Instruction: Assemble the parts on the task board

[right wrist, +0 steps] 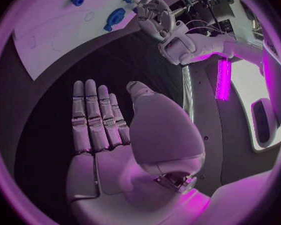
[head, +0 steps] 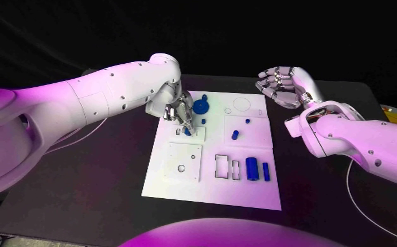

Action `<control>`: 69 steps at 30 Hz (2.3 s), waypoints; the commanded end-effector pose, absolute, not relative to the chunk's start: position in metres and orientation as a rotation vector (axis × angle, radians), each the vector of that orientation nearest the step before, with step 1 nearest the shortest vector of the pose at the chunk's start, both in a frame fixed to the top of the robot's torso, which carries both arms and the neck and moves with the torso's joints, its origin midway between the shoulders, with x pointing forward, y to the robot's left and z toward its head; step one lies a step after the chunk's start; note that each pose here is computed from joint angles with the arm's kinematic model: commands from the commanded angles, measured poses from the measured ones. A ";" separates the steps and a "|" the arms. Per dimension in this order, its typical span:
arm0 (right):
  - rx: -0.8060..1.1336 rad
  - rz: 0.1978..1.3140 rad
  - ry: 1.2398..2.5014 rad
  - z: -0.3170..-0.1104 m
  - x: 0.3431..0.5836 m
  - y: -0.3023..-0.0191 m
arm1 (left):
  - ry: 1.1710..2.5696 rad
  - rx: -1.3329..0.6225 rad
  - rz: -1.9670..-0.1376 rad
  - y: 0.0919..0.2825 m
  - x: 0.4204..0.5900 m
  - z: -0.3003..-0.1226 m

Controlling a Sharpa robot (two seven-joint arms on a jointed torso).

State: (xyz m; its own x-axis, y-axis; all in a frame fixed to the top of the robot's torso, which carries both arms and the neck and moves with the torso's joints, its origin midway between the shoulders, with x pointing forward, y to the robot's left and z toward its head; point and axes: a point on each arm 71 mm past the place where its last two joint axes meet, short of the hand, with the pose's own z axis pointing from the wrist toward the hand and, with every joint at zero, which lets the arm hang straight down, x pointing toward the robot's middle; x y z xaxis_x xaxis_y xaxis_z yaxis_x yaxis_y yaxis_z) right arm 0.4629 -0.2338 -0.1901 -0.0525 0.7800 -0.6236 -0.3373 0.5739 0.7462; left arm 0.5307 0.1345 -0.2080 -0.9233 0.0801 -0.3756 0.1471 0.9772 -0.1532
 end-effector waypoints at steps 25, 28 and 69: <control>0.406 0.967 1.350 -0.191 0.462 -0.233 | 2.589 0.086 -0.197 0.147 0.526 -0.213; 0.406 0.967 1.352 -0.191 0.462 -0.233 | 2.579 0.084 -0.199 0.147 0.525 -0.213; 0.411 0.952 1.357 -0.193 0.463 -0.239 | 2.439 -0.179 -0.444 0.160 0.499 -0.192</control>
State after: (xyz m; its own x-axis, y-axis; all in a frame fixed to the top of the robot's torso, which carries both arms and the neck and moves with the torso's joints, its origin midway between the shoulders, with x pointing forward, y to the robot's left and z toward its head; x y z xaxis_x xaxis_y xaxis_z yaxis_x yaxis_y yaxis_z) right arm 0.4635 -0.2399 -0.1927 -0.0583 0.7742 -0.6303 -0.3261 0.5820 0.7450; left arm 0.4965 0.1608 -0.1942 -0.8146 -0.1697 -0.5547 0.0183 0.9483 -0.3170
